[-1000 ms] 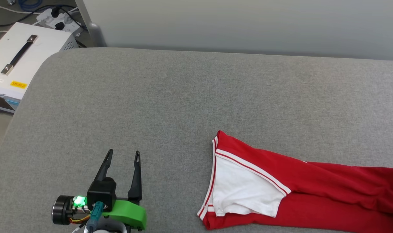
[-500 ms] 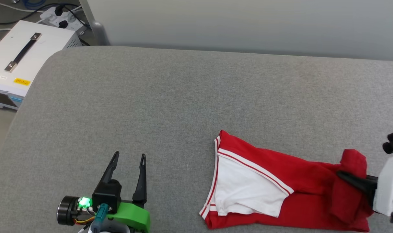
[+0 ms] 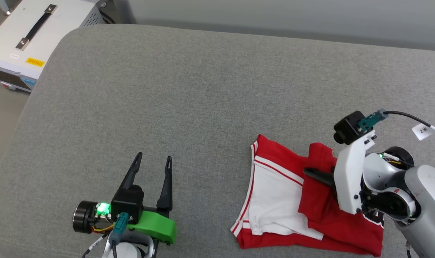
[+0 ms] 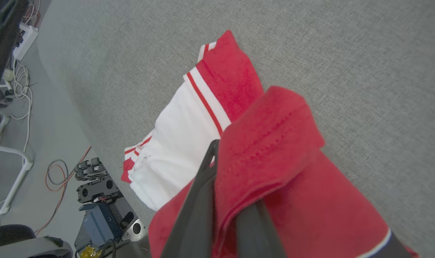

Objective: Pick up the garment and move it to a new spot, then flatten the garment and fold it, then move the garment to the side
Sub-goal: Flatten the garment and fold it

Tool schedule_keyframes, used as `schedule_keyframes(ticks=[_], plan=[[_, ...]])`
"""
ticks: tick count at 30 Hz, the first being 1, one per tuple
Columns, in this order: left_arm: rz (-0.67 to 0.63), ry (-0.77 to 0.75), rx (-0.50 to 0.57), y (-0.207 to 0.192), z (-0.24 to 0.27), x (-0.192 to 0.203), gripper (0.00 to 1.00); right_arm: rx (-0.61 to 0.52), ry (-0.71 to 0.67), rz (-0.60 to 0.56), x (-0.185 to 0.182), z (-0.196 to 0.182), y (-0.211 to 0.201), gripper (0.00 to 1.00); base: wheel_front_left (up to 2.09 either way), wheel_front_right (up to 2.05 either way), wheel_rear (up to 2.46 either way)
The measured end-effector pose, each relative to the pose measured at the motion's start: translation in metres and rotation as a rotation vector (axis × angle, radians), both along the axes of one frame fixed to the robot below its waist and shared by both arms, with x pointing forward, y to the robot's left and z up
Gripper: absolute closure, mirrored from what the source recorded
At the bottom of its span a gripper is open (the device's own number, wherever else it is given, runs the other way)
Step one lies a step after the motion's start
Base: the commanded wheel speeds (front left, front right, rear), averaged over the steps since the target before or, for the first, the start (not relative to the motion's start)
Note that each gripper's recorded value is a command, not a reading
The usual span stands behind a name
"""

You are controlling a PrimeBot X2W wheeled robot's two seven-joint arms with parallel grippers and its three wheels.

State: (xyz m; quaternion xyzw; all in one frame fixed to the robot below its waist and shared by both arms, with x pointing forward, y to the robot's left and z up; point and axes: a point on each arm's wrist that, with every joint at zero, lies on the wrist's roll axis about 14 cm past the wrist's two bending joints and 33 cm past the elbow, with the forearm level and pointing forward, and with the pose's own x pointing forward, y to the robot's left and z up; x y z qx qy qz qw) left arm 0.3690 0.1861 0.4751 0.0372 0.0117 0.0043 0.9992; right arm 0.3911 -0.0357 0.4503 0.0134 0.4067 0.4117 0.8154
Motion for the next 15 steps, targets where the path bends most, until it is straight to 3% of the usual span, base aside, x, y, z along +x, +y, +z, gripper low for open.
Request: schedule_keyframes(ticks=[6, 15], plan=[[0.012, 0.015, 0.001, 0.003, -0.005, 0.006, 0.00, -0.033, 0.026, 0.085, 0.006, -0.023, 0.032, 1.00, 0.00, 0.00, 0.00], [0.021, 0.030, -0.003, 0.004, -0.011, 0.011, 0.00, -0.121, 0.046, 0.153, 0.002, -0.061, 0.046, 1.00, 0.00, 0.00, 0.00]])
